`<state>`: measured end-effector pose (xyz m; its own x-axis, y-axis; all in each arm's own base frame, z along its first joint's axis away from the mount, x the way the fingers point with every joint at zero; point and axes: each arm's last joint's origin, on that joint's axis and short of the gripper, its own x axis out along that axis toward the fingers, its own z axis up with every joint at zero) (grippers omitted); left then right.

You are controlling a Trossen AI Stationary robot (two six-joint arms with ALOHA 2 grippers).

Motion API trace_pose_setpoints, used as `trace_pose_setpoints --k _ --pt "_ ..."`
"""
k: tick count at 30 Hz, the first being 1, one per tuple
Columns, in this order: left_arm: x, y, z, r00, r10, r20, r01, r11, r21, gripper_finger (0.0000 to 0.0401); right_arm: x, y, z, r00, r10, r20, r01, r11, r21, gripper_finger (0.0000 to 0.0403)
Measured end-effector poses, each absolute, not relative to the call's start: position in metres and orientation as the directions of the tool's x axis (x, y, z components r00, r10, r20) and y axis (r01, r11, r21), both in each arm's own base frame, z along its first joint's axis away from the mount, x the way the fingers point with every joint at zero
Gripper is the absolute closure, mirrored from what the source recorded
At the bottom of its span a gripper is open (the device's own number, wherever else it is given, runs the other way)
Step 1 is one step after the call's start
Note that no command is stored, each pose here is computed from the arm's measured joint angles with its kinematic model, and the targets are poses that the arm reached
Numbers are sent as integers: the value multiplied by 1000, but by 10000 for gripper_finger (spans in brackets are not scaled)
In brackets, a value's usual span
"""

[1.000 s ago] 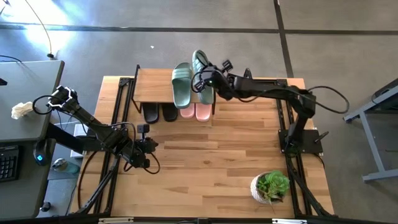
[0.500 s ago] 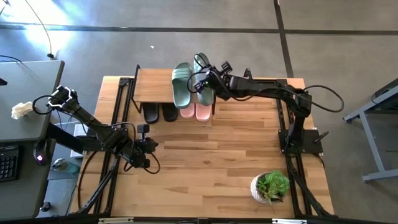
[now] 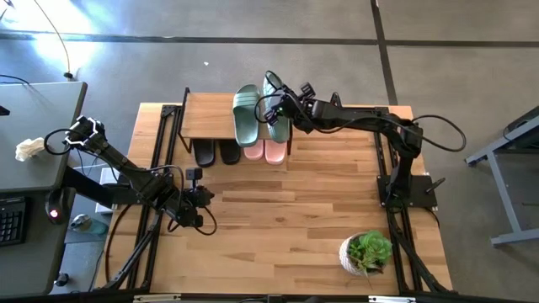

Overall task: Pick and place slides into the shelf
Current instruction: Put the green slipper on the shelf

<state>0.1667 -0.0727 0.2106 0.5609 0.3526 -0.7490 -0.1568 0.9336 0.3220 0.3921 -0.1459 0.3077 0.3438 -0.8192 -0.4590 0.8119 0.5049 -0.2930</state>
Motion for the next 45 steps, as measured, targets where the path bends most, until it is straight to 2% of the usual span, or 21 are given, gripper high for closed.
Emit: trace_pose_setpoints --k 11,21,27,32,39,45 --pt "167 -73 211 561 352 -749 -158 934 321 400 392 -147 307 356 -809 -468 802 522 -290 400" --pt "167 -73 210 559 345 -754 -159 937 312 400 390 -152 307 350 -809 -472 820 508 -264 317" --pt "167 -73 210 559 345 -754 -159 937 311 400 390 -153 309 337 -826 -453 834 484 -263 291" --pt "167 -73 210 559 345 -754 -167 937 305 400 391 -153 309 339 -828 -447 838 482 -256 288" --pt "166 -73 210 555 331 -763 -160 943 292 400 393 -152 308 424 -760 -493 788 577 -213 288" --pt "166 -73 210 555 330 -764 -161 943 291 400 392 -150 305 420 -743 -521 759 602 -248 288"
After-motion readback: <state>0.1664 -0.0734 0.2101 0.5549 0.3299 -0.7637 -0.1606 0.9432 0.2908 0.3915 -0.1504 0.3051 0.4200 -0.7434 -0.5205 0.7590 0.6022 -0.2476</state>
